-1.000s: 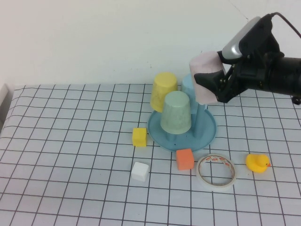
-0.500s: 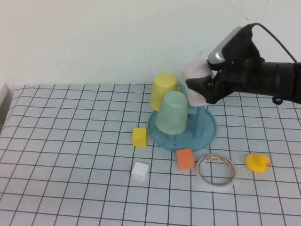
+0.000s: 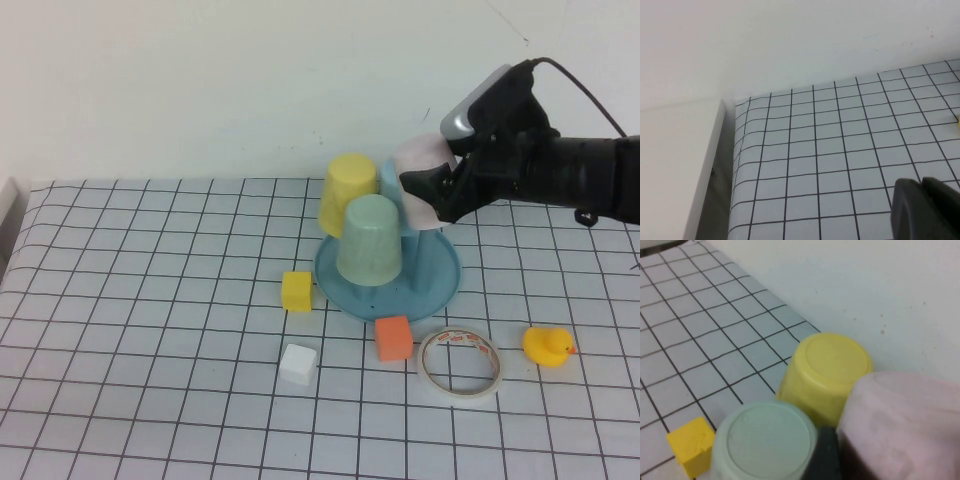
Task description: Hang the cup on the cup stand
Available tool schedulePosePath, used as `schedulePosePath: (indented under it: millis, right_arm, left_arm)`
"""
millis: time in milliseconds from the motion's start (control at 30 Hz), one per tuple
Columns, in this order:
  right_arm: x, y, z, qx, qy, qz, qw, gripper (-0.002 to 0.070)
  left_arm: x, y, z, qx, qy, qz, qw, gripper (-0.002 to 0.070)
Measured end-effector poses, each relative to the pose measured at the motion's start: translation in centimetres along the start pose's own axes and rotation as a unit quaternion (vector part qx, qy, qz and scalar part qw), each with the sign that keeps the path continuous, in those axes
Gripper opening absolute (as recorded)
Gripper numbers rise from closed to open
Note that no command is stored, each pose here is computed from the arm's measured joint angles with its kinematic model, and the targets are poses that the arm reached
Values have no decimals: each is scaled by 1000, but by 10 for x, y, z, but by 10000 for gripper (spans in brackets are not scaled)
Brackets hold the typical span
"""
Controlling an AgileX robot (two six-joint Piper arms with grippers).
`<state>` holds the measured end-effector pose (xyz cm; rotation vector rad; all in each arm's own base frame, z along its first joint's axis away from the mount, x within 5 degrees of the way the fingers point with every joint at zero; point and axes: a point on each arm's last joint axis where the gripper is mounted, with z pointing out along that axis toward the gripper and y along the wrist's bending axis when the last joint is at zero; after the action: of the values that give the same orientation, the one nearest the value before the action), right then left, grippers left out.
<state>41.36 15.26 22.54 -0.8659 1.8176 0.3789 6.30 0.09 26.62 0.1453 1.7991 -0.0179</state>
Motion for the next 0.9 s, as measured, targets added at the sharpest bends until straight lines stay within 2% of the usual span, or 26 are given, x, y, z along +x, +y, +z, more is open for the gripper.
schedulePosePath:
  millis: [233, 400, 567, 633, 667, 800, 900]
  right_arm:
    - [4, -7, 0, 42, 20, 64, 997, 678]
    - [2, -10, -4, 56, 20, 78, 995, 689]
    - [-23, -10, -23, 64, -13, 114, 991, 682]
    - [-36, -8, -36, 65, -28, 134, 988, 610]
    - [-43, -6, -46, 66, -35, 144, 987, 541]
    - [-64, 10, -94, 65, -62, 172, 981, 168]
    - [-69, 29, -132, 55, -82, 177, 979, 51]
  left_arm:
    - [0, 0, 0, 0, 0, 0, 1000, 0]
    - [0, 0, 0, 0, 0, 0, 1000, 0]
    - [0, 0, 0, 0, 0, 0, 1000, 0]
    - [0, 0, 0, 0, 0, 0, 1000, 0]
    - [0, 0, 0, 0, 0, 0, 1000, 0]
    - [0, 0, 0, 0, 0, 0, 1000, 0]
    - [0, 0, 0, 0, 0, 0, 1000, 0]
